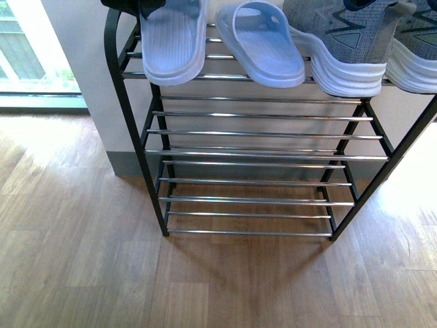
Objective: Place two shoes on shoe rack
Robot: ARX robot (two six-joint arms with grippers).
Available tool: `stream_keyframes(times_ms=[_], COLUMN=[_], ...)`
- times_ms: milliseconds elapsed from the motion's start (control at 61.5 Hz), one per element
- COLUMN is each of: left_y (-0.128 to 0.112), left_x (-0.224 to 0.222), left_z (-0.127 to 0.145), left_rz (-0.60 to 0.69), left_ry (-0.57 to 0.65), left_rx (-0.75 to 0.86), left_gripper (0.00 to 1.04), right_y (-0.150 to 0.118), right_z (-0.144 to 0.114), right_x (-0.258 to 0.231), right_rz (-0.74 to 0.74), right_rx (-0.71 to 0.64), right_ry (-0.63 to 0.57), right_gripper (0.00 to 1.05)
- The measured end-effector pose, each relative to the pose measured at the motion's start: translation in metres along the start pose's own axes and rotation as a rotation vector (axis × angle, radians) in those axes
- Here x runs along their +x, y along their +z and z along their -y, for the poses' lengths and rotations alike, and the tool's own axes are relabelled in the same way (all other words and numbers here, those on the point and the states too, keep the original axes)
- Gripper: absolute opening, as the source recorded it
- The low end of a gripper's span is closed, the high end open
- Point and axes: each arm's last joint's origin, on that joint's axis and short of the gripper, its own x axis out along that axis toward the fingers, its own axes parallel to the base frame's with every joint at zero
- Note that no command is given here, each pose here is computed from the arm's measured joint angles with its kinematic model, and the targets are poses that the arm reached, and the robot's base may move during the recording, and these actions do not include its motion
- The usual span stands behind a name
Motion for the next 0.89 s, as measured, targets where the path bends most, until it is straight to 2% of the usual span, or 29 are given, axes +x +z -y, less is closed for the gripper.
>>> stream_keyframes(times_ms=[49,98,390,520,602,634,764,894], left_y=[0.000,0.000,0.004,0.007,0.012,0.013,0.012,-0.001], left_x=[0.000,0.000,-0.006,-0.023,-0.048,-0.056,-0.092,-0.135], left_z=[0.000,0.000,0.002,0.002,-0.001,-0.003,-0.013,-0.027], left_rz=[-0.004,-0.006,0.025,0.069,0.135,0.159,0.262,0.380], left_ry=[0.000,-0.002,-0.031,-0.049,-0.067,-0.065,-0.067,-0.059], left_rx=[0.003,0.004,-0.011,-0.023,-0.038,-0.041,-0.061,-0.074], left_gripper=[0.02,0.09,0.55,0.77,0.94,0.97,0.95,0.95], right_y=[0.000,0.000,0.000,0.000,0.000,0.000,0.000,0.000], right_z=[0.000,0.000,0.000,0.000,0.000,0.000,0.000,0.000], right_x=[0.000,0.000,0.000,0.000,0.000,0.000,0.000,0.000], right_rz=[0.000,0.000,0.000,0.000,0.000,0.000,0.000,0.000], right_rx=[0.000,0.000,0.000,0.000,0.000,0.000,0.000,0.000], right_ry=[0.000,0.000,0.000,0.000,0.000,0.000,0.000,0.000], right_gripper=[0.95,0.95,0.95,0.95,0.95,0.95,0.95,0.95])
